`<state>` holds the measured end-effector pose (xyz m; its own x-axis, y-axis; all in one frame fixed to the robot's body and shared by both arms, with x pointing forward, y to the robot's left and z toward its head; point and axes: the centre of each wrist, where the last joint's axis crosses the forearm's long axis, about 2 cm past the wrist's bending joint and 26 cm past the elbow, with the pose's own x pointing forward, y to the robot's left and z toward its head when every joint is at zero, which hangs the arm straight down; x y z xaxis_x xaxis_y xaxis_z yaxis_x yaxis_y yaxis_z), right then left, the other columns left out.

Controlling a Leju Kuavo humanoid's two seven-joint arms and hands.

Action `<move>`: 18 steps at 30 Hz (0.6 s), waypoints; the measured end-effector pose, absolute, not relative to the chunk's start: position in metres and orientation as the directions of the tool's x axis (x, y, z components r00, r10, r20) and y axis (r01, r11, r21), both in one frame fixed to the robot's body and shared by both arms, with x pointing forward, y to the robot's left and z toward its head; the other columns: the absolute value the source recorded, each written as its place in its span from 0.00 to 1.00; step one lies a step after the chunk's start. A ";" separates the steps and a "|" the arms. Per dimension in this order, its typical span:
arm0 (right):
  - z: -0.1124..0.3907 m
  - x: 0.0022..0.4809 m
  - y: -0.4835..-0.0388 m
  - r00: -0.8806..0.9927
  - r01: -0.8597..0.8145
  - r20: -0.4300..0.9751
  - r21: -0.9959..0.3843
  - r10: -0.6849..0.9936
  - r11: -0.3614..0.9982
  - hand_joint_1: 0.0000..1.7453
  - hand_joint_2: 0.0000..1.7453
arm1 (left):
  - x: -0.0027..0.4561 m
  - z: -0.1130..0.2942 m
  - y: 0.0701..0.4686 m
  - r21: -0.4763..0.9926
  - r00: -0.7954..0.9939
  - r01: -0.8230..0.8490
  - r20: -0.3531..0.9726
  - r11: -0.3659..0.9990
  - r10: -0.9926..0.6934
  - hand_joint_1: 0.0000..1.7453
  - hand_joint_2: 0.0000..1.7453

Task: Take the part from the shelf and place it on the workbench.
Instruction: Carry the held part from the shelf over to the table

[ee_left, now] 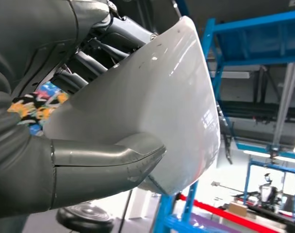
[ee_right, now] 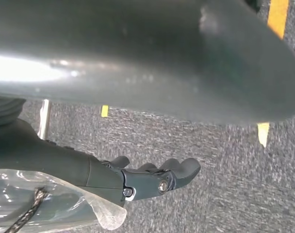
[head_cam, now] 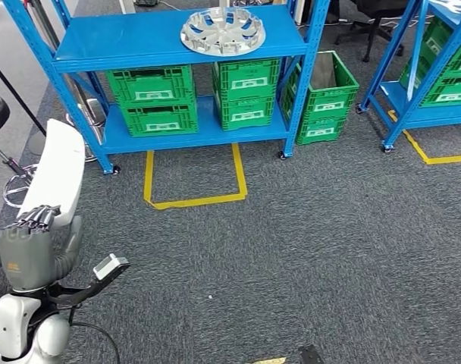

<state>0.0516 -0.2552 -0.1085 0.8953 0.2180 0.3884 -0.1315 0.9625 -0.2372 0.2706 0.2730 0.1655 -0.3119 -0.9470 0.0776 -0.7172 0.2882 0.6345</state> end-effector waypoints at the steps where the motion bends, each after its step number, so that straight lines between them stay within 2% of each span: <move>1: -0.109 0.051 -0.255 0.896 -0.132 0.387 -0.237 0.218 0.962 0.00 0.00 | 0.271 0.165 0.273 0.634 -0.310 -0.718 0.079 0.288 -0.947 1.00 1.00; 18: -0.109 0.052 -0.255 0.897 -0.134 0.383 -0.235 0.219 0.963 0.00 0.00 | 0.271 0.165 0.274 0.636 -0.297 -0.719 0.083 0.280 -0.951 1.00 1.00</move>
